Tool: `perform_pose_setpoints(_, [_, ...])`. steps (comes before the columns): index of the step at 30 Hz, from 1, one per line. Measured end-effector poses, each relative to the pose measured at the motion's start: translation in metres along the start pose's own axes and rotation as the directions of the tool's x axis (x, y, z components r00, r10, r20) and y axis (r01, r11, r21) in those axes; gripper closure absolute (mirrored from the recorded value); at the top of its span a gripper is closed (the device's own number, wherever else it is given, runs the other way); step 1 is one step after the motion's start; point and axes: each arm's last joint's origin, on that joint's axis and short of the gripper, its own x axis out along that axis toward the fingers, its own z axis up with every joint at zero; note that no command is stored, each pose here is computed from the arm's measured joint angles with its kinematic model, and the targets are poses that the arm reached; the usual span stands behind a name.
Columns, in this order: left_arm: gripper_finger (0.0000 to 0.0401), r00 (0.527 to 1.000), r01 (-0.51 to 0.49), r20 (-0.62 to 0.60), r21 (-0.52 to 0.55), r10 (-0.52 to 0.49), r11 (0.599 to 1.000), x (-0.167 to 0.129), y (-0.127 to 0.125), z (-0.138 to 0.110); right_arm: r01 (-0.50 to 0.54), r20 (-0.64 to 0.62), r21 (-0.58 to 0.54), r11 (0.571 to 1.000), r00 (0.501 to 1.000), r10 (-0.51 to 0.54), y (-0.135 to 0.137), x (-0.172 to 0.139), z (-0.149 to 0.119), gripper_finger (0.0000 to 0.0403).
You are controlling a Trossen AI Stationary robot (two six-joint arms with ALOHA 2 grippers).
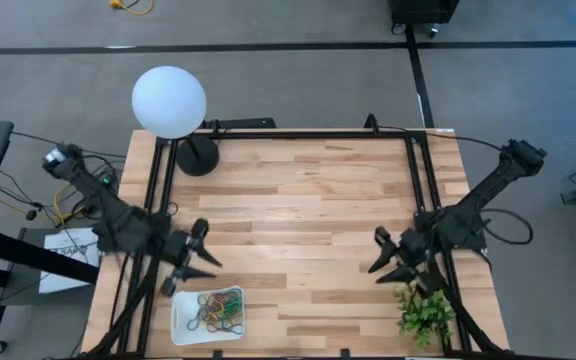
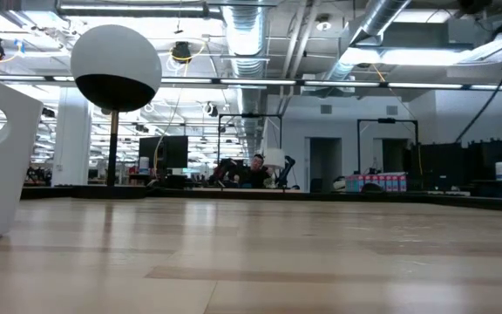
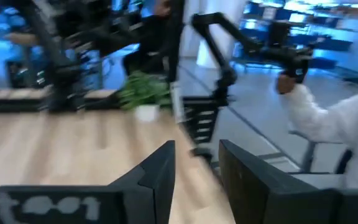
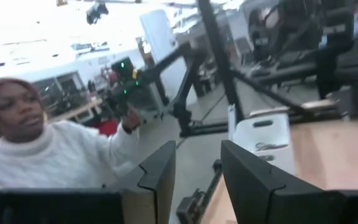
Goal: Pick and place items into bin
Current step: Return to Home Position
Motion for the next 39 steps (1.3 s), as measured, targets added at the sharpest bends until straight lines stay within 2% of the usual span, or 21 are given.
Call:
perform_pose_setpoints(4, [0.0287,0.992,-0.127,-0.027,-0.037,0.126,0.991,-0.015,0.036,-0.009,0.006,0.076,-0.034,0.999,0.997,-0.003,-0.008,-0.024,0.001,0.0280])
perform_pose_setpoints(8, [0.0287,0.978,-0.207,0.004,-0.079,0.208,0.975,-0.036,0.051,-0.009,-0.046,0.118,-0.109,0.993,0.991,0.059,-0.012,-0.048,0.000,0.0280])
perform_pose_setpoints(11, [0.0287,0.977,-0.205,0.046,-0.092,0.209,0.974,-0.052,0.051,-0.005,-0.045,0.172,-0.121,0.992,0.983,0.066,-0.016,-0.064,-0.004,0.0280])
perform_pose_setpoints(15, [0.0287,0.977,-0.174,0.117,-0.052,0.179,0.983,-0.076,0.048,0.001,-0.023,0.197,-0.115,0.993,0.979,0.045,-0.023,-0.077,-0.019,0.0280])
perform_pose_setpoints(24, [0.0287,0.955,-0.189,0.220,-0.055,0.197,0.980,-0.127,0.049,-0.005,-0.035,0.219,-0.122,0.992,0.974,0.061,-0.029,-0.090,-0.031,0.0280])
perform_pose_setpoints(32, [0.0287,0.961,-0.157,0.233,0.023,0.147,0.987,-0.125,0.048,-0.004,-0.020,0.235,-0.168,0.986,0.970,0.060,-0.028,-0.090,-0.029,0.0280])
perform_pose_setpoints(34, [0.0287,0.949,-0.113,0.299,0.043,0.095,0.993,-0.120,0.047,-0.005,-0.009,0.212,-0.173,0.985,0.976,0.046,-0.030,-0.089,-0.032,0.0280])
perform_pose_setpoints(36, [0.0287,0.942,-0.075,0.333,0.068,0.048,0.995,-0.110,0.047,-0.016,0.004,0.218,-0.173,0.985,0.975,0.035,-0.031,-0.089,-0.031,0.0280])
perform_pose_setpoints(39, [0.0287,0.951,-0.028,0.308,0.055,0.010,0.998,-0.096,0.050,-0.039,0.040,0.234,-0.168,0.985,0.972,0.001,-0.033,-0.089,-0.033,0.0280])
